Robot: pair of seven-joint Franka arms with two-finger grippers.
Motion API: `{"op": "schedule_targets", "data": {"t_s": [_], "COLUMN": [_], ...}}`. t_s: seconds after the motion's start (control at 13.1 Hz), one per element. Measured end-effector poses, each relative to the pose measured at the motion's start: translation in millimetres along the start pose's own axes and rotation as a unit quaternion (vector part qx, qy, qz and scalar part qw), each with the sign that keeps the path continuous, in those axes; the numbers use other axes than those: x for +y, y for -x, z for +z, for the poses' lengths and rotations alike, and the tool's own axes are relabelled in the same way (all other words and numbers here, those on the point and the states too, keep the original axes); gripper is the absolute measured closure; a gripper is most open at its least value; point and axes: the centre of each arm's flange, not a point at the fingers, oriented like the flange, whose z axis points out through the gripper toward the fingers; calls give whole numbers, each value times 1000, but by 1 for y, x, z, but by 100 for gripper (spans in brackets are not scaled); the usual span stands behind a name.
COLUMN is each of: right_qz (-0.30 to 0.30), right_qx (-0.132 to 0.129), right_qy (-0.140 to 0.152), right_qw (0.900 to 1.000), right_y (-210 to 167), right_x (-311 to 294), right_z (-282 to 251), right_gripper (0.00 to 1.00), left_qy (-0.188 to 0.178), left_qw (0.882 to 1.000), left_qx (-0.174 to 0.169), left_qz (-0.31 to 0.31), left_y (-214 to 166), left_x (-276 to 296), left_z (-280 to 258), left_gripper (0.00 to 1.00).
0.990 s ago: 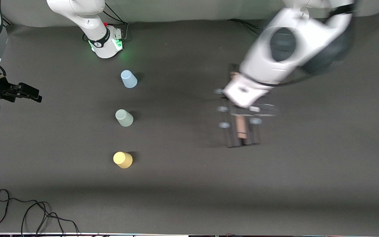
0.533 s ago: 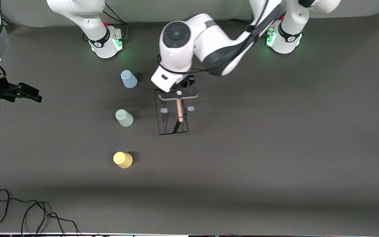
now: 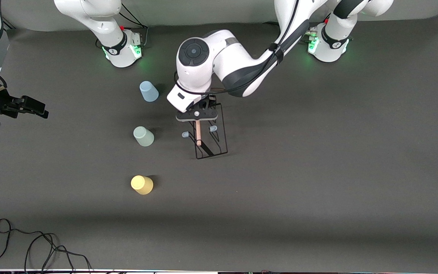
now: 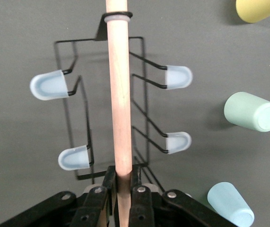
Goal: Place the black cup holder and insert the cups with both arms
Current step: 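Carry the black rack with the left gripper to the table middle, then release the rack and raise the left gripper while the right gripper reaches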
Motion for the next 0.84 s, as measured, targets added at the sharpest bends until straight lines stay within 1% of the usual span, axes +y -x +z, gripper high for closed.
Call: {"op": "schedule_targets", "data": {"t_s": [0.08,0.3,0.53,0.76,0.84], "right_qz": [0,0,0,0,0], "right_qx": [0,0,0,0,0], "right_qy": [0,0,0,0,0], "right_qw": [1000,1000,1000,1000,1000], "right_y": [0,0,0,0,0], "right_x": [0,0,0,0,0], "right_z": [0,0,0,0,0], "right_gripper": [0,0,0,0,0], "left_qy": [-2,17,26,27,28], "left_qw": [1000,1000,1000,1000,999], "left_qx": [-3,3,4,4,6], "left_qz": [-1,-6,-9,-12,-14], "left_y": [-3,-12,-15,-17,-19], "left_x": [0,5,6,6,5], "left_z": [9,36,59,61,59], "left_gripper": [84,84,84,84,77]}}
